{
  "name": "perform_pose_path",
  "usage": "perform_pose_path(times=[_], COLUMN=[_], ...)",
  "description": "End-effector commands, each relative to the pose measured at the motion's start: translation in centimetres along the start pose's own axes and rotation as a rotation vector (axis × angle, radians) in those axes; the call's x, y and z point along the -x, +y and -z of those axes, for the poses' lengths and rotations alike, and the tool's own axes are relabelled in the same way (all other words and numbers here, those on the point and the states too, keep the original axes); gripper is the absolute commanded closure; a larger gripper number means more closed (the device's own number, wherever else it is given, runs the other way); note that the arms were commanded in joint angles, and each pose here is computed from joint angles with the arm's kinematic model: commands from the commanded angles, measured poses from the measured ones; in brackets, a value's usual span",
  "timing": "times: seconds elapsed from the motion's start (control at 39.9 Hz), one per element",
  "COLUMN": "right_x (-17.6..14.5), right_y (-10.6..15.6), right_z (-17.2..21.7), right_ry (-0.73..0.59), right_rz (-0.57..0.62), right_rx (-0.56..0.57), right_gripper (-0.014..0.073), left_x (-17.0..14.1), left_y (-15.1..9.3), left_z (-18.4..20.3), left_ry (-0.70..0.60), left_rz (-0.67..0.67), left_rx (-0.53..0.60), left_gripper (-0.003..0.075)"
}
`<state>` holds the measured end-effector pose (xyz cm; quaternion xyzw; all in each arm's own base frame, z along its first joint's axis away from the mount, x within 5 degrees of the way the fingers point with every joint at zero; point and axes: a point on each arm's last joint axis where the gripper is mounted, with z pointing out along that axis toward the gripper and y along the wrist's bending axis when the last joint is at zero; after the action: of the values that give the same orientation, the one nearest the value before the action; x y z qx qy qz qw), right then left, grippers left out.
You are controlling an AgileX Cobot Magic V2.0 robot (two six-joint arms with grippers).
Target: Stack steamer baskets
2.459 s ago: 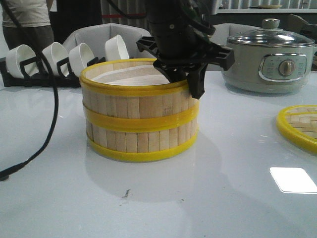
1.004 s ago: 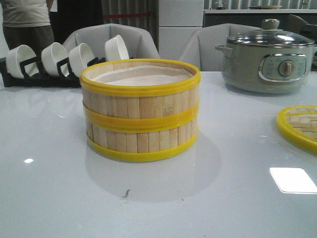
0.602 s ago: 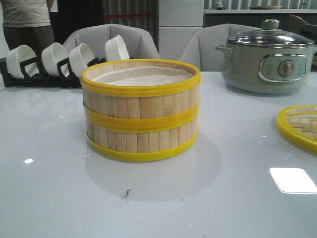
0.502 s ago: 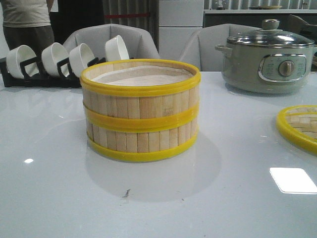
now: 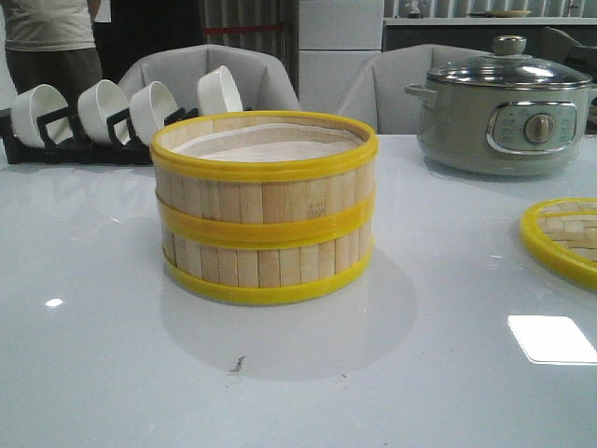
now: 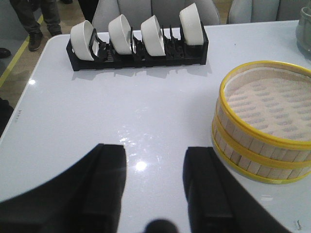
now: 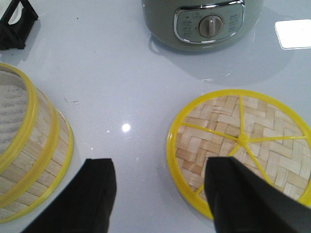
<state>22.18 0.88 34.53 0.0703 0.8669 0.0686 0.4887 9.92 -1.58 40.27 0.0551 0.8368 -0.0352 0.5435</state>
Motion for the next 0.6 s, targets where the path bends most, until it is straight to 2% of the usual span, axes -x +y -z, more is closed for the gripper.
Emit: perform_pose_path(times=[0.0,0.1,0.13,0.18,0.58], right_x=[1.8,1.8,1.8,1.8,1.82], right_y=[0.43,0.43,0.43,0.43,0.43], right_z=[1.0,1.0,1.0,1.0,1.0], right_ry=[-0.116,-0.116,-0.116,-0.116,-0.118], right_rz=[0.001,0.001,0.001,0.001,0.001], right_rx=[0.024,0.024,0.024,0.024,0.024], right_gripper=[0.0092,0.0092,0.0092,0.0092,0.0092], left_x=[1.52,1.53,1.56,1.59,1.59], left_y=[-0.12,-0.12,-0.13,-0.13,-0.14], left_z=[0.59,0.59,0.6,0.6,0.6], left_ry=[-0.121,-0.122,-0.125,-0.129,-0.129], left_rz=[0.022,0.024,0.024,0.023,0.025], left_rx=[-0.019,-0.02,-0.02,-0.02,-0.021], left_gripper=[0.0441,0.0635,0.0647,0.0613,0.0633])
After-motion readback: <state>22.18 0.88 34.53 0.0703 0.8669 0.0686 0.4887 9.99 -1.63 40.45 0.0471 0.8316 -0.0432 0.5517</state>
